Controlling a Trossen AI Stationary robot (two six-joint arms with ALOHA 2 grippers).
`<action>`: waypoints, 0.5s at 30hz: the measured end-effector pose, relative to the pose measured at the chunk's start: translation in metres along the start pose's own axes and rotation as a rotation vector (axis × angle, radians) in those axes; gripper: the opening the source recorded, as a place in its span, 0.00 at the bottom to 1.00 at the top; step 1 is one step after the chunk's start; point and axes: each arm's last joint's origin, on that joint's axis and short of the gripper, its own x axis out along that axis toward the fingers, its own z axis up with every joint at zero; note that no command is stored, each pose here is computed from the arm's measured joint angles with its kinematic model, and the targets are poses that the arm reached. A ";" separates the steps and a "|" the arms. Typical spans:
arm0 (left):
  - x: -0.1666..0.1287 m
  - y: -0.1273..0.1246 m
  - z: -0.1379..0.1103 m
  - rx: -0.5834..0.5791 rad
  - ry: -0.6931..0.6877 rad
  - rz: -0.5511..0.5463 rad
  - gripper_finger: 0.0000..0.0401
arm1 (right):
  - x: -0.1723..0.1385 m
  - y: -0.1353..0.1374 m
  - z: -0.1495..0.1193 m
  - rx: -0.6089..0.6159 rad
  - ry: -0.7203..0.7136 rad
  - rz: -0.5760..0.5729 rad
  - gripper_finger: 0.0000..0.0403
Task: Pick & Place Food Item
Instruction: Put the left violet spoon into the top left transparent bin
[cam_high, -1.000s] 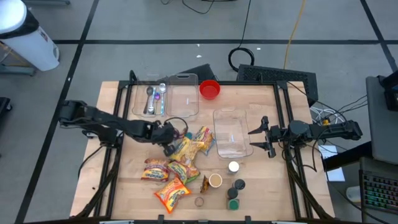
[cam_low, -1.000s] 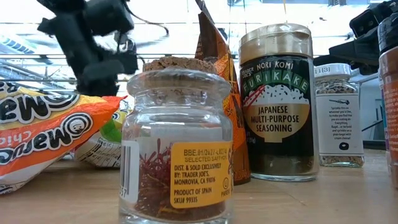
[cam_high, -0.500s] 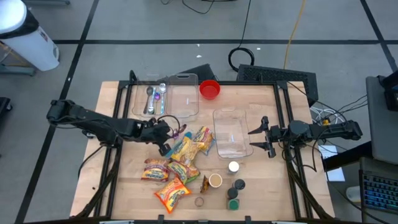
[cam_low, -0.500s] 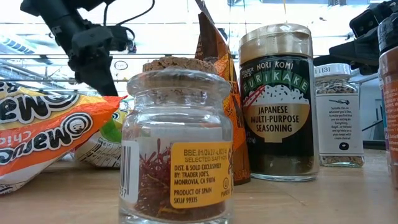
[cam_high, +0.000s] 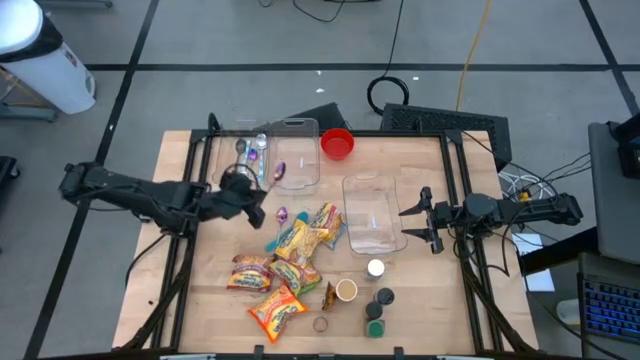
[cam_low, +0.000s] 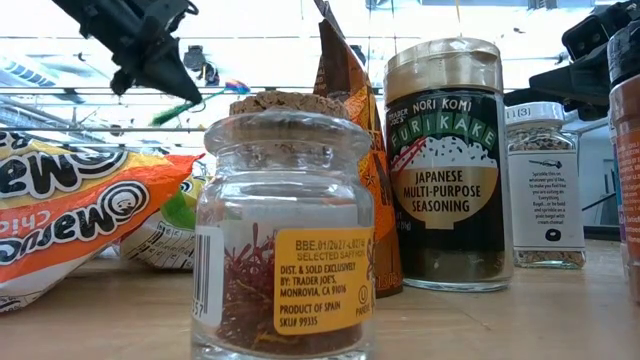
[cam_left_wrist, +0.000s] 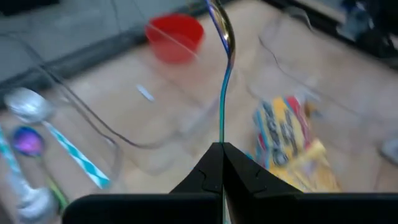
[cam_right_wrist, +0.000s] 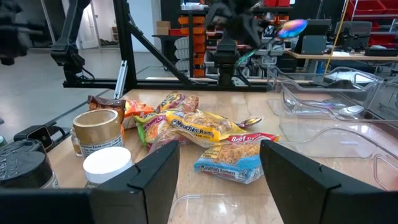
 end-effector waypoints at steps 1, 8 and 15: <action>-0.002 0.004 0.003 -0.003 -0.021 0.016 0.00 | 0.000 0.000 0.000 0.000 0.000 0.000 0.54; -0.010 0.036 0.025 -0.037 -0.143 0.146 0.00 | 0.000 0.000 0.000 0.000 0.000 0.000 0.53; -0.006 0.075 0.040 -0.086 -0.147 0.325 0.00 | 0.000 0.000 0.000 0.000 0.000 0.000 0.54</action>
